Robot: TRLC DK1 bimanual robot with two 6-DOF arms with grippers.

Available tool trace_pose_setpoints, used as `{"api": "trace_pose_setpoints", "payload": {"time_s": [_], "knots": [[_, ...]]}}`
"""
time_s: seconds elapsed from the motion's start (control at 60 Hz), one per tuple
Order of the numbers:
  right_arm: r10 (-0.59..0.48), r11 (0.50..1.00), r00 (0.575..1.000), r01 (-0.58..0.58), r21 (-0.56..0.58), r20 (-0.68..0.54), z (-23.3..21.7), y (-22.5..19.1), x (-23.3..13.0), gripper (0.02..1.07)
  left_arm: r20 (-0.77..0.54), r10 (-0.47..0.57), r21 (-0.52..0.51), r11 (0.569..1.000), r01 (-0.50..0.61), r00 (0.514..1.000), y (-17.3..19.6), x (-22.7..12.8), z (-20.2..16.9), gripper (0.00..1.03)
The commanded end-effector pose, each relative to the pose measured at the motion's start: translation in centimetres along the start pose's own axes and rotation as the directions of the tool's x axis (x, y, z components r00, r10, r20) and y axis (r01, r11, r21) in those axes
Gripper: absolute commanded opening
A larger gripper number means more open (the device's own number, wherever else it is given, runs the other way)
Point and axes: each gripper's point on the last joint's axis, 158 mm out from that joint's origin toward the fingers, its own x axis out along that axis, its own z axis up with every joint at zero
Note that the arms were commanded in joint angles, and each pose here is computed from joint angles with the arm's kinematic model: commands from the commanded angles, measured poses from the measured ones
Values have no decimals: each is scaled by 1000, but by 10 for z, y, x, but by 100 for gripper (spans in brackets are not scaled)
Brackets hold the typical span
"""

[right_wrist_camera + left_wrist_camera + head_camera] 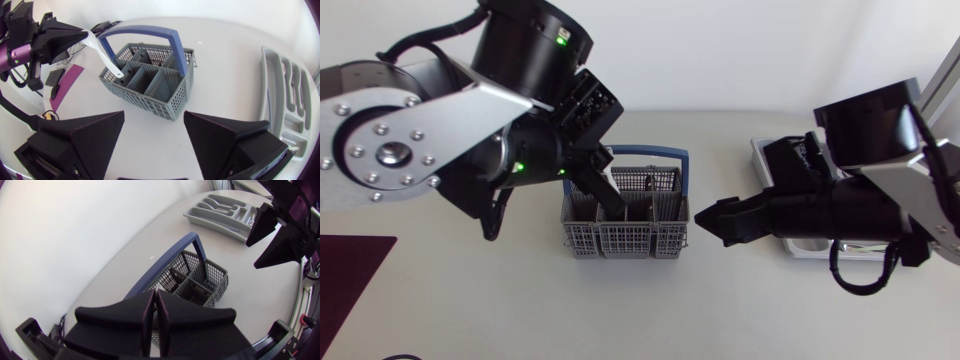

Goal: Sort the cutlery from the basket into the organizer compartments.

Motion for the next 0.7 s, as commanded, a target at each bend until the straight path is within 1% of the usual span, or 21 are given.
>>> {"api": "trace_pose_setpoints", "payload": {"time_s": [0.0, 0.067, 0.167, 0.233, 0.317, 0.383, 0.417, 0.567, 0.683], "knots": [[29, 998, 999, -27, -54, 33, 3, 10, -9, 88, 28, 20, -5, 1000, -20, 999, 12, -13, 9, 3], [45, 995, 998, -40, -87, 55, 7, 17, -14, 88, 36, 3, -29, 1000, -2, 999, 11, -15, 11, 3], [70, 992, 994, -61, -113, 80, 12, 27, -21, 88, 43, -52, -80, 995, 55, 998, 7, -17, 14, 3], [103, 979, 990, -84, -184, 94, 13, 38, -26, 88, 43, -92, -119, 988, 97, 995, 4, -18, 16, 3], [123, 969, 986, -95, -227, 113, 16, 46, -31, 88, 40, -155, -165, 973, 159, 987, -3, -16, 19, 3], [146, 948, 982, -104, -302, 120, 16, 54, -34, 88, 31, -200, -197, 959, 203, 979, -10, -12, 21, 3], [144, 941, 983, -100, -322, 117, 15, 54, -34, 88, 27, -223, -213, 951, 224, 974, -14, -10, 22, 3], [167, 924, 979, -113, -366, 120, 15, 63, -36, 88, 11, -288, -251, 926, 282, 957, -24, -1, 25, 3], [172, 915, 977, -110, -388, 129, 21, 66, -31, 88, -8, -321, -278, 911, 306, 947, -30, 8, 24, 3]]}}
